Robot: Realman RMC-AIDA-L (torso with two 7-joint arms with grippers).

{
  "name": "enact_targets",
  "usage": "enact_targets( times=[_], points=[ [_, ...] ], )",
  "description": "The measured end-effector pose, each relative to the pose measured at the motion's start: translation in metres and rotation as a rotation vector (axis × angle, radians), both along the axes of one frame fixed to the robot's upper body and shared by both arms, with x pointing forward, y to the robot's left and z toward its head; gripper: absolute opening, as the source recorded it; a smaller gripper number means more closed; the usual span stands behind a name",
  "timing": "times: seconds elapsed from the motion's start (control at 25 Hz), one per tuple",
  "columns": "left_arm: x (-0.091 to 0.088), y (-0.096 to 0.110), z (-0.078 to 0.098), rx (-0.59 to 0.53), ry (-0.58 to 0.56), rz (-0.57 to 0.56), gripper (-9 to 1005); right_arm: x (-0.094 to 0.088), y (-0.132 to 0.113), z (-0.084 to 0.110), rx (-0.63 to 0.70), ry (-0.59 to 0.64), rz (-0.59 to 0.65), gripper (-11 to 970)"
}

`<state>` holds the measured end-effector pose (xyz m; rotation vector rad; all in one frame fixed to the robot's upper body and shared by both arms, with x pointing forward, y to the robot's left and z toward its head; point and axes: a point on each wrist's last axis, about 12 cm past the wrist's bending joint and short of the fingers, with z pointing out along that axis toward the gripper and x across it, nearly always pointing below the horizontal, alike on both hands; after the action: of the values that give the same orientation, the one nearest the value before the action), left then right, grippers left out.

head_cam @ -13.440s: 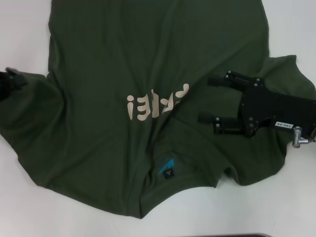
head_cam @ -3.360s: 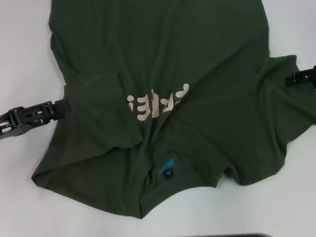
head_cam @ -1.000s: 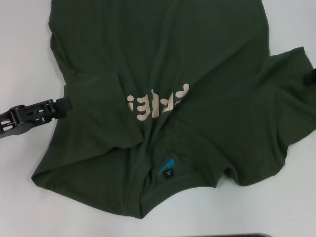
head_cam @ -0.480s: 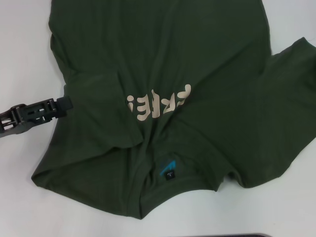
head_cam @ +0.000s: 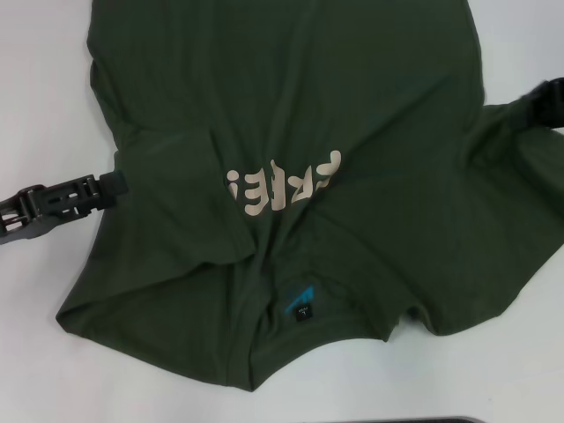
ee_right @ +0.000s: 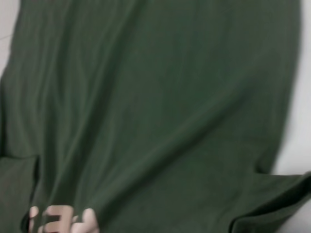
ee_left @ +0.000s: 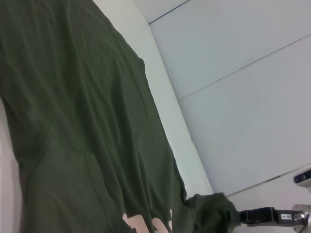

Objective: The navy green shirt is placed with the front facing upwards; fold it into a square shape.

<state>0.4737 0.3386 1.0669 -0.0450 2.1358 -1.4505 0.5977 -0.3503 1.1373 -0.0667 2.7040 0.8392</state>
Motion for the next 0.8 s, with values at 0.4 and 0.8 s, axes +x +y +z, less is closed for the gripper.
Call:
enact_targets(
  times=[0.4,0.8],
  points=[
    [0.0,0.002,-0.001,0.004,0.0,0.017,656,0.01,0.037,-0.002,0.061,0.021,0.072,37],
    [0.001,0.003,-0.001,0.009,0.004,0.03,655,0.018,0.058,-0.002,0.139,-0.03,0.054,43]
  ],
)
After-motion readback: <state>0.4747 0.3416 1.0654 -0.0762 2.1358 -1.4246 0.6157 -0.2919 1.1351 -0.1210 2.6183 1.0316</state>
